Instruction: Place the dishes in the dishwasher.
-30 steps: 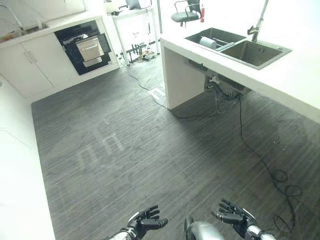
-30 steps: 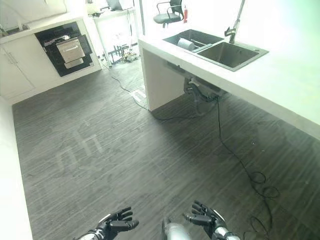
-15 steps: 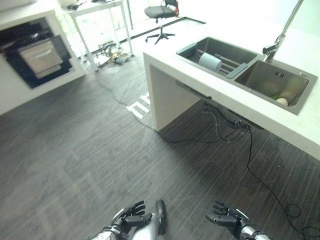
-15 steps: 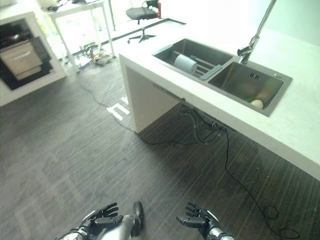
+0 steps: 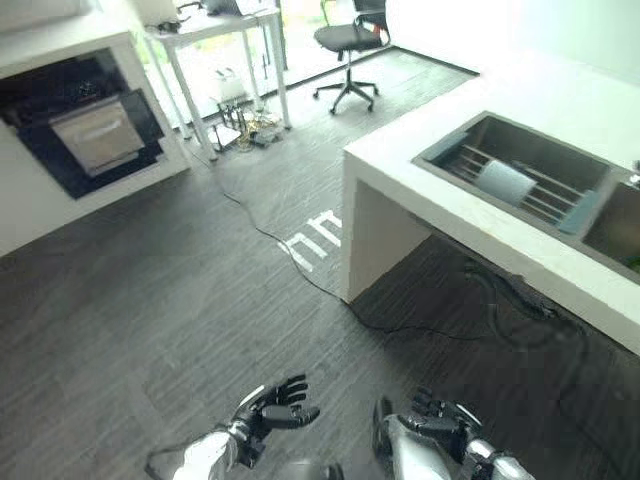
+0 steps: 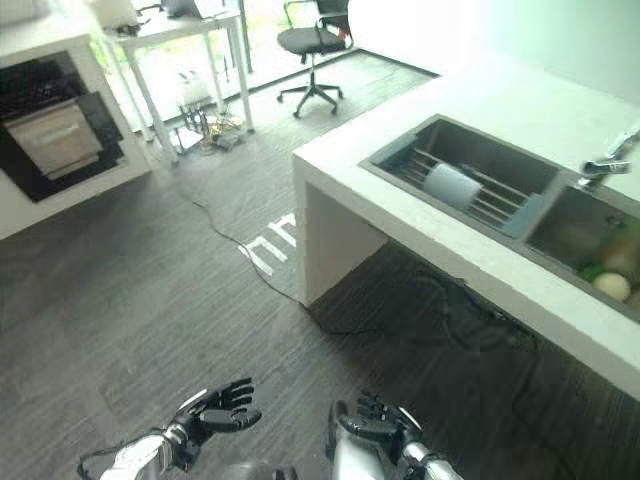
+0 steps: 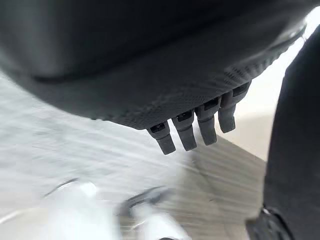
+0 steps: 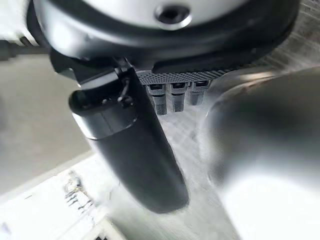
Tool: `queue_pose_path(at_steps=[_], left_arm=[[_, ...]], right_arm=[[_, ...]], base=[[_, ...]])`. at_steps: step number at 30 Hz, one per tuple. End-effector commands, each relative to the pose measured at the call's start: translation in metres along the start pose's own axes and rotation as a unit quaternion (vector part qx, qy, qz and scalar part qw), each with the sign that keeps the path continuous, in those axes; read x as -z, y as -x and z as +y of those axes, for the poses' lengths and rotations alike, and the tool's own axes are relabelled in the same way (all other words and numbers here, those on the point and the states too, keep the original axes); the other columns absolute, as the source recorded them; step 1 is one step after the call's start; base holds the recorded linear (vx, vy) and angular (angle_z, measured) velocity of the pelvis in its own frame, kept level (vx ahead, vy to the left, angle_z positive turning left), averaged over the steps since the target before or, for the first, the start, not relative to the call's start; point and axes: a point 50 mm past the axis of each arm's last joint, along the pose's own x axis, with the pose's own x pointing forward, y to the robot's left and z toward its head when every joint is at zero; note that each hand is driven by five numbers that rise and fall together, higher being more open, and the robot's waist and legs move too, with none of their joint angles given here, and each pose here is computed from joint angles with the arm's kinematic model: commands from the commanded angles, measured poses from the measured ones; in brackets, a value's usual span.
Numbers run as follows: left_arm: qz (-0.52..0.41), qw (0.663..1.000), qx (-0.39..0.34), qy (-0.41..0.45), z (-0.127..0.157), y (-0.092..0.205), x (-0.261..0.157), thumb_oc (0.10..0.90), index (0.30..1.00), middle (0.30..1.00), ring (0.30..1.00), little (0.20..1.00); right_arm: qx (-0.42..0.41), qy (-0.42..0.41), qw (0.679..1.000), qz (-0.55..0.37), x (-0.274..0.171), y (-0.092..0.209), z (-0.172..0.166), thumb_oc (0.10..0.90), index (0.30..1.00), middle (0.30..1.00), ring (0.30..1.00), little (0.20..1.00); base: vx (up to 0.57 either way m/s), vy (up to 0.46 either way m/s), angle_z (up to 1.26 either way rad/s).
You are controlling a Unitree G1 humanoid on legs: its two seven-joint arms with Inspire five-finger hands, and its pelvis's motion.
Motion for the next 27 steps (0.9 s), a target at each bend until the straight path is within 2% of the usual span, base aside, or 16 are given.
queue_pose_path(at_steps=[1, 10, 15, 24, 27], left_arm=[[-0.062, 0.997, 0.037, -0.001, -0.014, -0.002, -0.011, 0.8, 0.9, 0.9, 0.9, 0.9], [-0.044, 0.999, 0.02, 0.006, -0.023, -0.003, 0.003, 0.8, 0.9, 0.9, 0.9, 0.9], [-0.044, 0.999, 0.019, -0.006, -0.023, -0.003, 0.003, 0.8, 0.9, 0.9, 0.9, 0.9], [-0.029, 1.0, 0.001, -0.009, -0.012, 0.005, 0.015, 0.8, 0.9, 0.9, 0.9, 0.9], [-0.026, 1.0, -0.004, -0.005, -0.009, 0.005, 0.016, 0.8, 0.9, 0.9, 0.9, 0.9]], right_arm=[[-0.012, 0.022, 0.999, -0.045, -0.022, 0.004, -0.012, 0.8, 0.9, 0.9, 0.9, 0.9], [-0.021, 0.045, 0.998, -0.04, -0.029, 0.001, -0.009, 0.8, 0.9, 0.9, 0.9, 0.9], [-0.003, 0.053, 0.998, -0.034, -0.032, 0.006, -0.019, 0.8, 0.9, 0.9, 0.9, 0.9], [0.03, 0.048, 0.998, 0.012, -0.016, 0.006, -0.026, 0.8, 0.9, 0.9, 0.9, 0.9], [0.048, 0.038, 0.998, 0.033, -0.004, 0.009, -0.031, 0.8, 0.9, 0.9, 0.9, 0.9]], base=[[0.38, -0.283, -0.27], [0.28, -0.252, -0.64], [0.16, -0.216, -0.65], [0.18, 0.076, -0.98], [0.08, 0.097, -0.36]])
